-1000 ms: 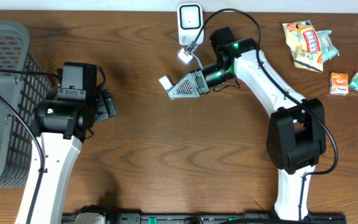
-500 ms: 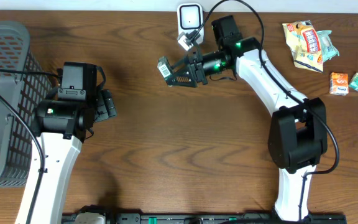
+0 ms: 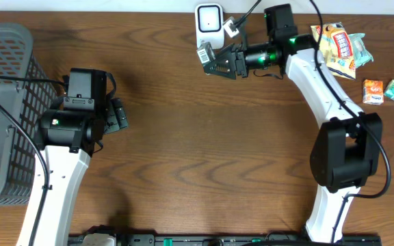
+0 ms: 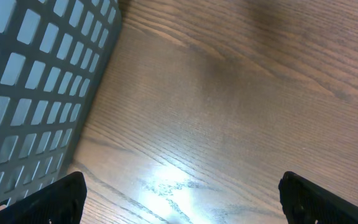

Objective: Scan the item barcode
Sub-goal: 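Hold the Zam-Buk tin up beside the scanner with the right gripper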

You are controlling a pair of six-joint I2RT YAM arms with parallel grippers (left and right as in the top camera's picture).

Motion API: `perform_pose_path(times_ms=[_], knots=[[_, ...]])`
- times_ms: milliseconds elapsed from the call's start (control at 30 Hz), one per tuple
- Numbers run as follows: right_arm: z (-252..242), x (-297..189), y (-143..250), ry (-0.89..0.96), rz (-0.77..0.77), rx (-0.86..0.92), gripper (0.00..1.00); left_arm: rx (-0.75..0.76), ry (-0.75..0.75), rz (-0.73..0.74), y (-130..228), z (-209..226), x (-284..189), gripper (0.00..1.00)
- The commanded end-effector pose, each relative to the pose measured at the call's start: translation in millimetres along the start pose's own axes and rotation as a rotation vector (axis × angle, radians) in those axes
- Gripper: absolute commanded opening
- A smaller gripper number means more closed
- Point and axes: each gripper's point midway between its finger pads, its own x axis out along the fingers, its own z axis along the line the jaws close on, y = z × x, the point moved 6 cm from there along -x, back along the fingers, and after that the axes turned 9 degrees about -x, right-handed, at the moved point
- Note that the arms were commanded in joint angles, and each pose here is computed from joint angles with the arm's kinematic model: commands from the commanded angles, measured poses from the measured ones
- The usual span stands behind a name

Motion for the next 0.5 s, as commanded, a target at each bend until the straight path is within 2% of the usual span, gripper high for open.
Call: perform_pose_path(times_ms=[0,467], knots=[[6.5,-8.4,-8.4,0.047,-0.003,-0.021,0.52,-0.006,0.003,-0.008,-2.9,-1.0,-2.6,0.98],[1.2,-23.5,-9.8,0.047,-0.034,-0.012,0.55,-0.006,0.003,-0.008,-2.9,-1.0,-2.6,0.98]])
